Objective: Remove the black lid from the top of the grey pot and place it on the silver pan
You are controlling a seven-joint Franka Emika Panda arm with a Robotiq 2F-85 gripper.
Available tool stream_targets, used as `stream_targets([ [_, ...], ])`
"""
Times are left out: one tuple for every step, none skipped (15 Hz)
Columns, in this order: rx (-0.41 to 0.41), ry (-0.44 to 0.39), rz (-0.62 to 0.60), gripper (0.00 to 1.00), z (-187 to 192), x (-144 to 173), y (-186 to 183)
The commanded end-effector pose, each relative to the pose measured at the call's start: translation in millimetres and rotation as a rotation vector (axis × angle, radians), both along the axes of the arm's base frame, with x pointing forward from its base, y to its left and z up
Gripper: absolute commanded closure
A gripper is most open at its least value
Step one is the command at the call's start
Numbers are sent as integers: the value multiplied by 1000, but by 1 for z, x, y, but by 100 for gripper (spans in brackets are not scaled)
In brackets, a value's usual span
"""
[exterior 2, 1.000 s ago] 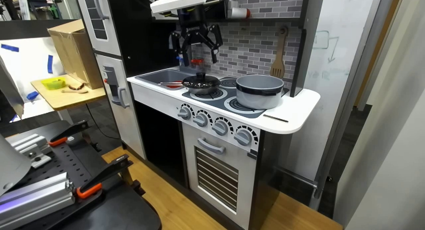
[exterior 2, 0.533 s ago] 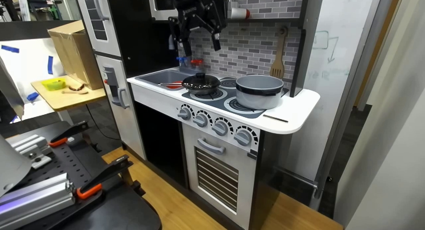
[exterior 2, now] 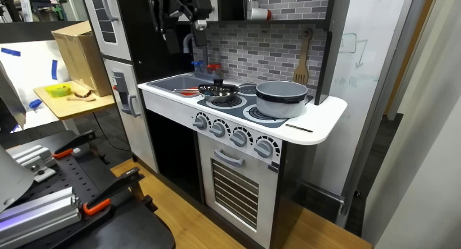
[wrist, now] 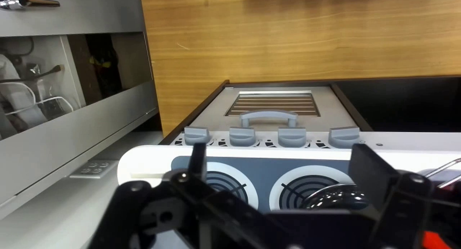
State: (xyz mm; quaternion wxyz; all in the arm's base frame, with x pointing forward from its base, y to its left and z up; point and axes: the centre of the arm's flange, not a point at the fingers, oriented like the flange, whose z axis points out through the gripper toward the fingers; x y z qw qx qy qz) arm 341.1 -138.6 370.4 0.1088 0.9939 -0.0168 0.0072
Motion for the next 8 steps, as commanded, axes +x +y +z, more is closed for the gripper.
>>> stream_targets([
  [0,-4,-2,0,1,-2,1],
  [0,-4,-3,0,1,-2,1],
  [0,-3,-5,0,0,-2,1],
  [0,-2,-6,0,0,-2,1],
  [0,-2,-7,0,0,-2,1],
  [0,-2,-7,0,0,-2,1],
  [0,-2,-7,0,0,-2,1],
  [0,-2,-7,0,0,-2,1],
])
